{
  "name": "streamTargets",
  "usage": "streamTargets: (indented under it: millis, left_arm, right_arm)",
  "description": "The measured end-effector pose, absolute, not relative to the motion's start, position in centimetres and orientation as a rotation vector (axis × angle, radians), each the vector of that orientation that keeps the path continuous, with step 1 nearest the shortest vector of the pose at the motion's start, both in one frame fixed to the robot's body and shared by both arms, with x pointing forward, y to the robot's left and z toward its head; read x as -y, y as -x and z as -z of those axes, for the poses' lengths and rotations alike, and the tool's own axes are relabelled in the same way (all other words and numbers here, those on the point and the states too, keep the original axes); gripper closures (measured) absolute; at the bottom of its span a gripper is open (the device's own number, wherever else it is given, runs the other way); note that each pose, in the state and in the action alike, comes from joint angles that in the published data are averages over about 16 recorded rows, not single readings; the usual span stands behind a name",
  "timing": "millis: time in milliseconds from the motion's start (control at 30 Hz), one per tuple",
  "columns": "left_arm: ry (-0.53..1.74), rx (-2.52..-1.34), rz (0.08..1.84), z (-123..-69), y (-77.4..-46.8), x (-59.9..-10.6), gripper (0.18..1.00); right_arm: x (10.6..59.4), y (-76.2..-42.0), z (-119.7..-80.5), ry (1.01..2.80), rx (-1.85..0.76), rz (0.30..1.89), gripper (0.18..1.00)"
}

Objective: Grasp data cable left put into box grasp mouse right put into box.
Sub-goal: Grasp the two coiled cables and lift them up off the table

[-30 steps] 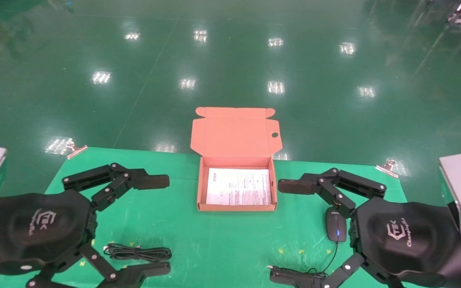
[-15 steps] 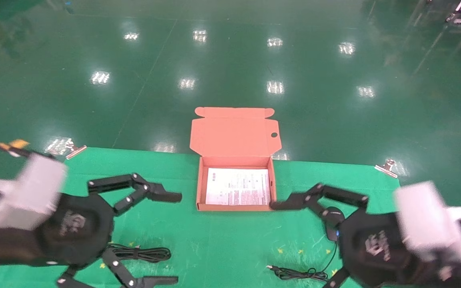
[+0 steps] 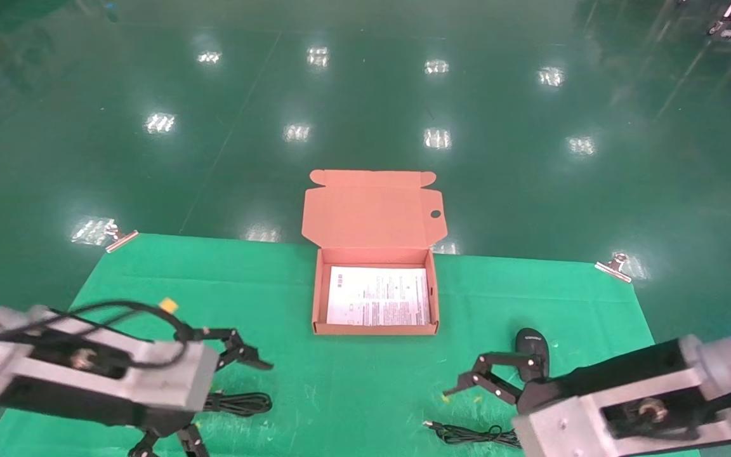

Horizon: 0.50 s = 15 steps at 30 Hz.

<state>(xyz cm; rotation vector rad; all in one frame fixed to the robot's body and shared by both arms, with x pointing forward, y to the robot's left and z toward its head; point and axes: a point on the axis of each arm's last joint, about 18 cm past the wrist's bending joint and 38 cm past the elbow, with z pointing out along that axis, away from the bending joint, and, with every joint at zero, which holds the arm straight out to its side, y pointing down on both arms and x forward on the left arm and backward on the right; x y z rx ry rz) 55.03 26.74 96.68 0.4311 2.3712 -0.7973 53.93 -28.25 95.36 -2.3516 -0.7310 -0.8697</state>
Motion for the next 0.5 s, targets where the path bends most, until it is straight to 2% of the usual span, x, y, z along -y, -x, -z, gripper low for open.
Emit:
streamTargets:
  millis: [267,500]
  left_arm:
    - [-0.476,-2.399,0.478,-94.7,-58.0,-26.4,0.184]
    - [-0.467,-2.398,0.279,-92.8,-60.4,-26.0,0.184]
  right_arm:
    - [28.9,-56.7,-92.8,2.577,0.865,0.921,0.178]
    - [29.3,-58.8,-90.3,2.710,0.856,0.949,0.178]
